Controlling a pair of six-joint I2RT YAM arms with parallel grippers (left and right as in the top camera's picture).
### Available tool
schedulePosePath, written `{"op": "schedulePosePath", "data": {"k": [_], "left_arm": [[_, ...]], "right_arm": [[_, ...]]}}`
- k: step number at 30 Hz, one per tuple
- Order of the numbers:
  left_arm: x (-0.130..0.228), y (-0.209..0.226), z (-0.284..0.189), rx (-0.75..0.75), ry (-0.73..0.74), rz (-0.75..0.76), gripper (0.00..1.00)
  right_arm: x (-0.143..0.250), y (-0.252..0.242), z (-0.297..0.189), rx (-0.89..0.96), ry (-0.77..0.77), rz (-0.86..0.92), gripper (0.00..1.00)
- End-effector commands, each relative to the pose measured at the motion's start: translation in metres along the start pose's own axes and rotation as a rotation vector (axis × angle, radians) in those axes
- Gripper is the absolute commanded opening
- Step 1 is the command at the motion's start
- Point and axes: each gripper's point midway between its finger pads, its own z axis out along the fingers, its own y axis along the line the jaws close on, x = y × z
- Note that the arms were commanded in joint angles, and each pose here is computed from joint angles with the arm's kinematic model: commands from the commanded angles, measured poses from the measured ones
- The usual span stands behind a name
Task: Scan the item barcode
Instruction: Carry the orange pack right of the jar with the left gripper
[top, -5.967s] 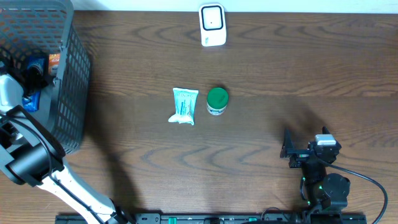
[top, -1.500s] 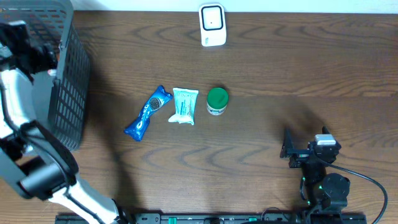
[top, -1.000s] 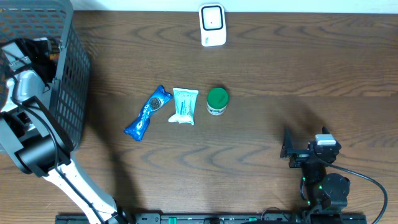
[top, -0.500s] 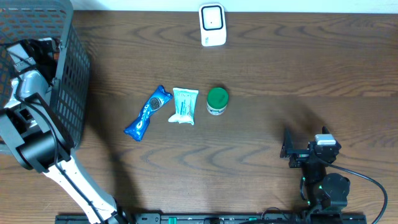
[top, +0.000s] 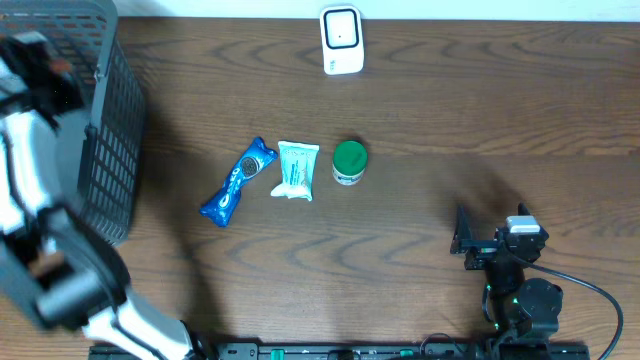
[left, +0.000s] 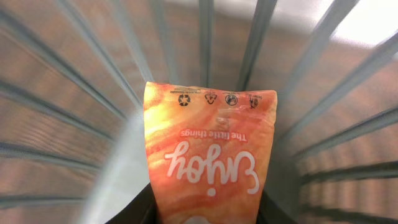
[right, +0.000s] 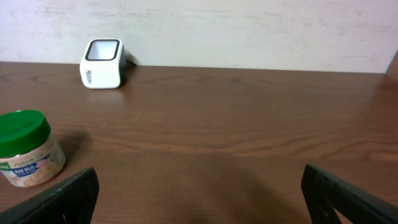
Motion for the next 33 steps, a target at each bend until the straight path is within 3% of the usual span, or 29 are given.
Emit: {"op": "schedulePosePath", "data": {"k": [1,6,12,13,18,22,27,33], "left_arm": [[-0.075,-0.026,-0.116,0.069,-0.247,-0.15,0.32],[-0.09,-0.089,-0.195,0.258,-0.325,-0.133,0.32],[-0.055,-0.186,-0.234,0.462,-0.213,-0.032,0.31],[-0.04,-0.219,-0.238,0.531,-0.162,0.015,0.32],[0.01,-0.308,-0.251,0.707,-0.013,0.161,0.32],[0.08,-0.396,-0.256,0.852,0.154,0.334,0.32],[0.139,-0.445,-0.238,0.879,0.305,0.433,0.32],[0.196,-0.468,-0.186,0.71,0.438,0.436,0.32]], "right_arm": [[0.001,0.001,0.0,-0.004,0.002,0.006,0.99],[0.001,0.001,0.0,-0.004,0.002,0.005,0.99],[0.001,0.001,0.0,-0.004,0.002,0.006,0.99],[0.001,0.001,0.0,-0.004,0.002,0.005,0.99],[0.001,0.001,0.0,-0.004,0.002,0.005,0.99],[0.001,0.001,0.0,-0.004,0.002,0.006,0.99],[0.001,0.001,0.0,-0.004,0.002,0.006,0.99],[0.001,0.001,0.0,-0.004,0.002,0.006,0.99]]}}
